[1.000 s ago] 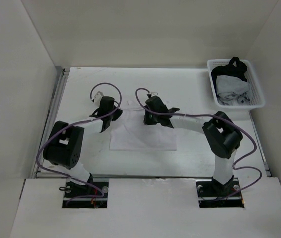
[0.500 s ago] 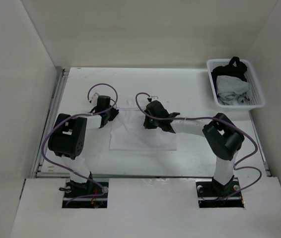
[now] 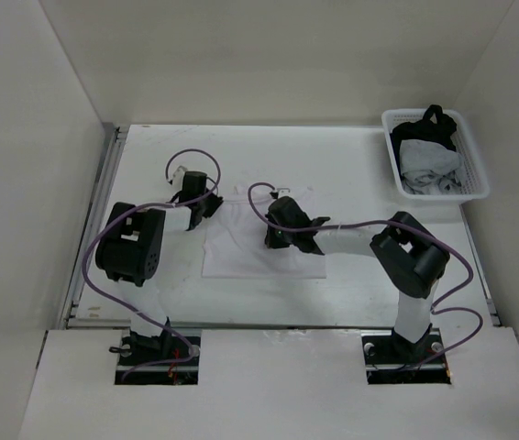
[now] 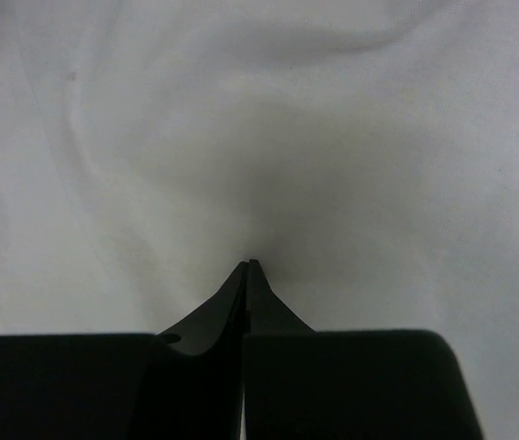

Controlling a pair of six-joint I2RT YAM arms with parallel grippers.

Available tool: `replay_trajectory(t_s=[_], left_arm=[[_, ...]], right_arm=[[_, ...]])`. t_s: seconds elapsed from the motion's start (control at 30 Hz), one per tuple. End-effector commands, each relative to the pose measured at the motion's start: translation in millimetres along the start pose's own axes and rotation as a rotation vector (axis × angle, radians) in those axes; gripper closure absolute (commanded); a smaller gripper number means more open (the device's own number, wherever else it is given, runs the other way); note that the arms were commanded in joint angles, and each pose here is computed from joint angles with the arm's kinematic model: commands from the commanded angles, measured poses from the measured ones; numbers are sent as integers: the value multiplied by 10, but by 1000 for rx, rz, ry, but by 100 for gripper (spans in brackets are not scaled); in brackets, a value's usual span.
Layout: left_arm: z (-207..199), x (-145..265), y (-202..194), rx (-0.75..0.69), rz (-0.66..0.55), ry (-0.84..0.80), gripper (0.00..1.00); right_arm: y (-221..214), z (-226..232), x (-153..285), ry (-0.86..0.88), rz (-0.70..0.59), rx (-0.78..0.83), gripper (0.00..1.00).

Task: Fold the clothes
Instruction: Fold the tank top

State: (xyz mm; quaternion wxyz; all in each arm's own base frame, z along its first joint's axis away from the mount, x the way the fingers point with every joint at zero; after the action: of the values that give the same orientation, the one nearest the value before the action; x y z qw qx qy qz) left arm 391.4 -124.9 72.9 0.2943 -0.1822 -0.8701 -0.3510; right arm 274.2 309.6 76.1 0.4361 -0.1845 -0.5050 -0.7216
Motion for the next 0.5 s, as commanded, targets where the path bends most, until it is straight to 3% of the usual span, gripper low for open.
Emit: replay_trajectory(t_s=[0.0,0.2,0.47], left_arm=[[-109,-47,124,1,-37,-37,100],[-104,-149,323,30,-94,-37,99],[-459,-88,1136,104,-317,-142,97]], right_arm=[[-36,9,9,10,-12,-6,100],[-141,-58,-24,-4,13,-2,100],[-282,-152,-93,-35,52,5,100]])
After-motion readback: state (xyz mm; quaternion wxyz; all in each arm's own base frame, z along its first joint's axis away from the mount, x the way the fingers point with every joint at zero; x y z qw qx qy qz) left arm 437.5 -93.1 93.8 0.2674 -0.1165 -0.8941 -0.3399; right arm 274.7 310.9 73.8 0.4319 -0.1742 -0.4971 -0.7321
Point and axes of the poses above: each gripper's point midway between its finger pads, its own x axis back along the fingers, its own z axis along the line the jaws close on, y = z × x, the point moved 7 cm from there along x, back along the fingers, and after that the axes turned 7 degrees about -x, right-handed, at the moved point
